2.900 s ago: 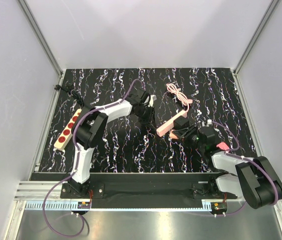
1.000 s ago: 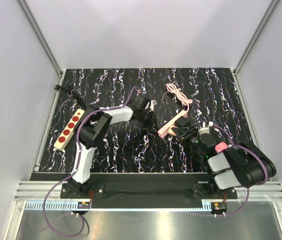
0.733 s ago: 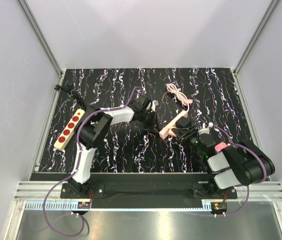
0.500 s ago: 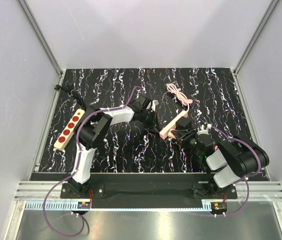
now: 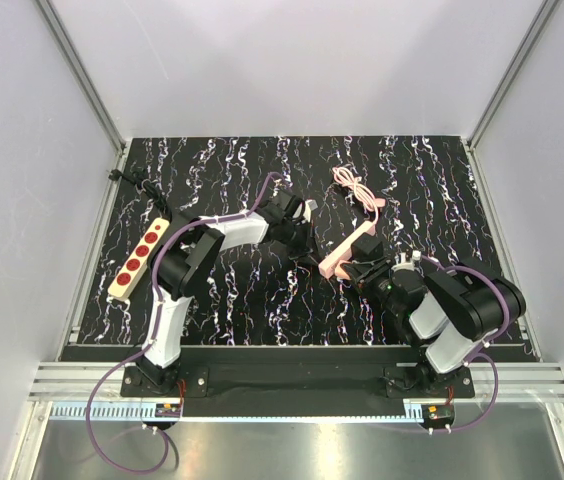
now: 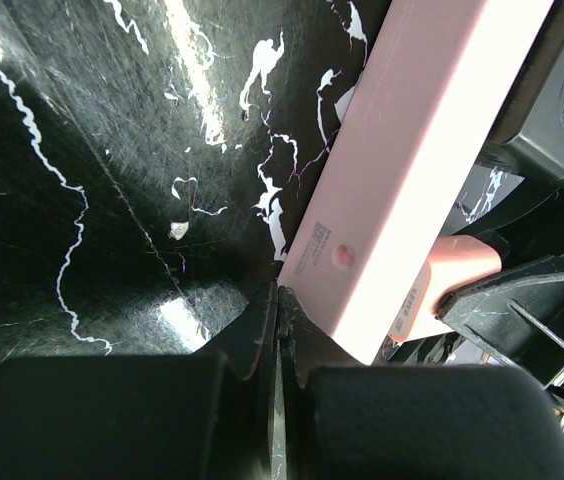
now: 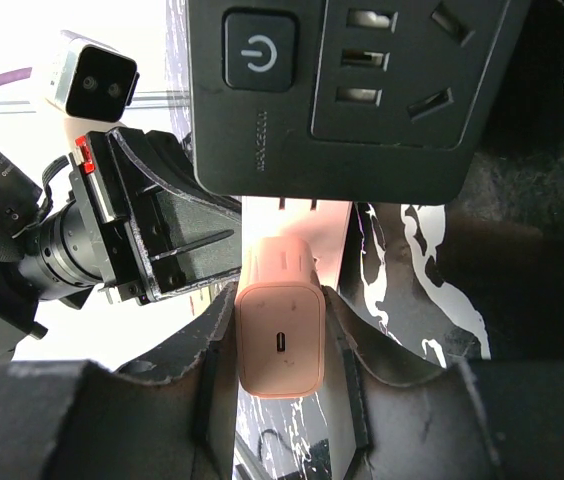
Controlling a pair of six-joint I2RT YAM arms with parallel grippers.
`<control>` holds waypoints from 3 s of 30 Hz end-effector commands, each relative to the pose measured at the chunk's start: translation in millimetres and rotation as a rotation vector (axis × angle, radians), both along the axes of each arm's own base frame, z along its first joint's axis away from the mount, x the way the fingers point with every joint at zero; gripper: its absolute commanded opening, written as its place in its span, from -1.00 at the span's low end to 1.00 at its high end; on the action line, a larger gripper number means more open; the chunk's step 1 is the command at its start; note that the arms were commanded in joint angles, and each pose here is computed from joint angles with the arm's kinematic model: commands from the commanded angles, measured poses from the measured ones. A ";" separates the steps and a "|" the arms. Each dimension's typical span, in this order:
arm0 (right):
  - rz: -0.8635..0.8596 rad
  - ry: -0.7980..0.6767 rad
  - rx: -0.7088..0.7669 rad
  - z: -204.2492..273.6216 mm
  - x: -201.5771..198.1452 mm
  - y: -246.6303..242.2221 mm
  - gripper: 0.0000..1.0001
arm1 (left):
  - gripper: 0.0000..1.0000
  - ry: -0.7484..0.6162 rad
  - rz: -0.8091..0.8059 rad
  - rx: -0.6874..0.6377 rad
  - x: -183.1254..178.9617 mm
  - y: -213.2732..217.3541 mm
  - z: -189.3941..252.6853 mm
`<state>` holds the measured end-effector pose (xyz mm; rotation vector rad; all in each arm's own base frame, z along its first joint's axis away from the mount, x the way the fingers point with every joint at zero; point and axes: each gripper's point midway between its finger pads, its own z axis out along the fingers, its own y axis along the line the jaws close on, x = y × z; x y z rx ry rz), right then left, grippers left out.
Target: Insert the plug
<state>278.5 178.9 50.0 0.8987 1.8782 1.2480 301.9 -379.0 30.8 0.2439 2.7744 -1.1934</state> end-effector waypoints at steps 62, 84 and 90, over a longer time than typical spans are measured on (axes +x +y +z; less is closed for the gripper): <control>0.145 0.085 -0.546 10.8 43.8 35.0 -1.00 | -0.23 0.036 -0.031 -0.171 -52.3 -46.2 60.3; 0.277 0.156 -0.968 -2.4 50.0 78.5 -1.00 | -0.07 -0.426 0.445 0.285 29.2 188.5 156.7; 0.322 0.159 -1.143 -21.2 32.4 91.5 -1.00 | -0.07 -0.436 0.536 0.251 38.2 241.2 180.3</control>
